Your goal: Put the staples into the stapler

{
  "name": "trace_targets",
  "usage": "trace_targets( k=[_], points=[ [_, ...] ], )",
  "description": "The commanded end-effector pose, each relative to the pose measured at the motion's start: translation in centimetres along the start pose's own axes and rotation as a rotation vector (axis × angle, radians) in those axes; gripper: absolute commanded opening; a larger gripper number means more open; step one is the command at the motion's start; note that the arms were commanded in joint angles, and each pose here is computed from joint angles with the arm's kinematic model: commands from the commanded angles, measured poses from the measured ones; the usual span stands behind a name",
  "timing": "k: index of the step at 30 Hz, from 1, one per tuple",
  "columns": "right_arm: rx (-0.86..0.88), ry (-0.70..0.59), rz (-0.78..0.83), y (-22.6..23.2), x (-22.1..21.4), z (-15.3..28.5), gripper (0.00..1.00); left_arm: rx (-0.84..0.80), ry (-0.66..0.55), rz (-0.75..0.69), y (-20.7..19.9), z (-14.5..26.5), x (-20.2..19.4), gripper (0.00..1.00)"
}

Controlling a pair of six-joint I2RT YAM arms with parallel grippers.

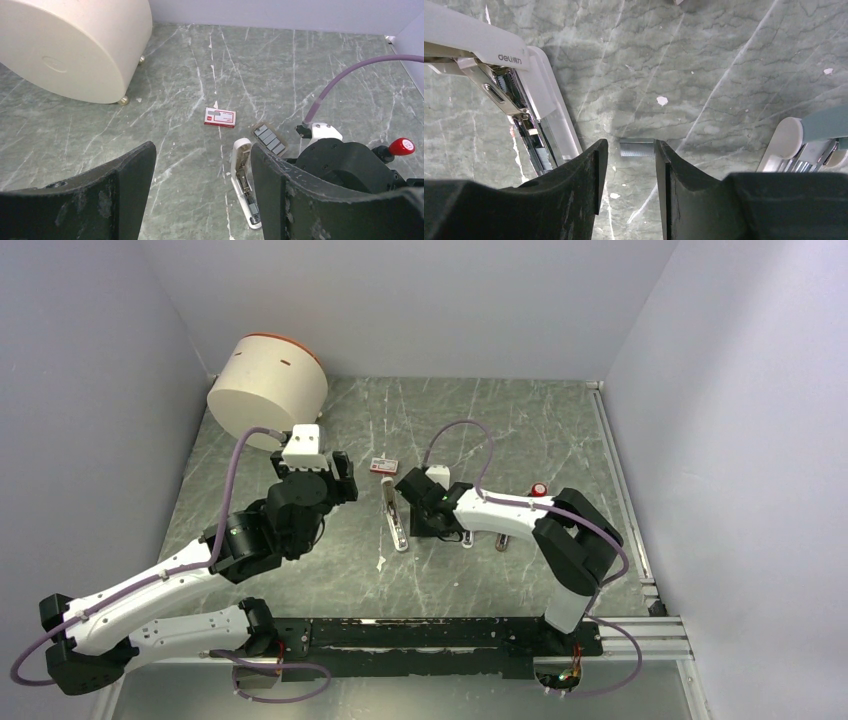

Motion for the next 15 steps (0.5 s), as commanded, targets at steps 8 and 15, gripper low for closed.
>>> trace_targets(
  k=[8, 15],
  points=[
    [-0.068, -0.071, 0.014, -0.9, 2.4, -0.4, 0.33, 0.035, -0.013, 0.009, 0.5, -0.2, 0.3, 0.74],
    [-0.085, -0.019, 0.074, -1.1, 1.6, -1.5, 0.32, 0.03, -0.011, 0.01, 0.3, -0.3, 0.2, 0.74]
  ],
)
Point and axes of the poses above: each gripper's point midway between its finger pads, its own z axis back along the fingers, its own y axis along the line the jaws close on, x = y × z, the point moved 2 cm from there along z, back along the fingers, and after that the axes turned 9 degrees about -z, right-handed, at the moved point
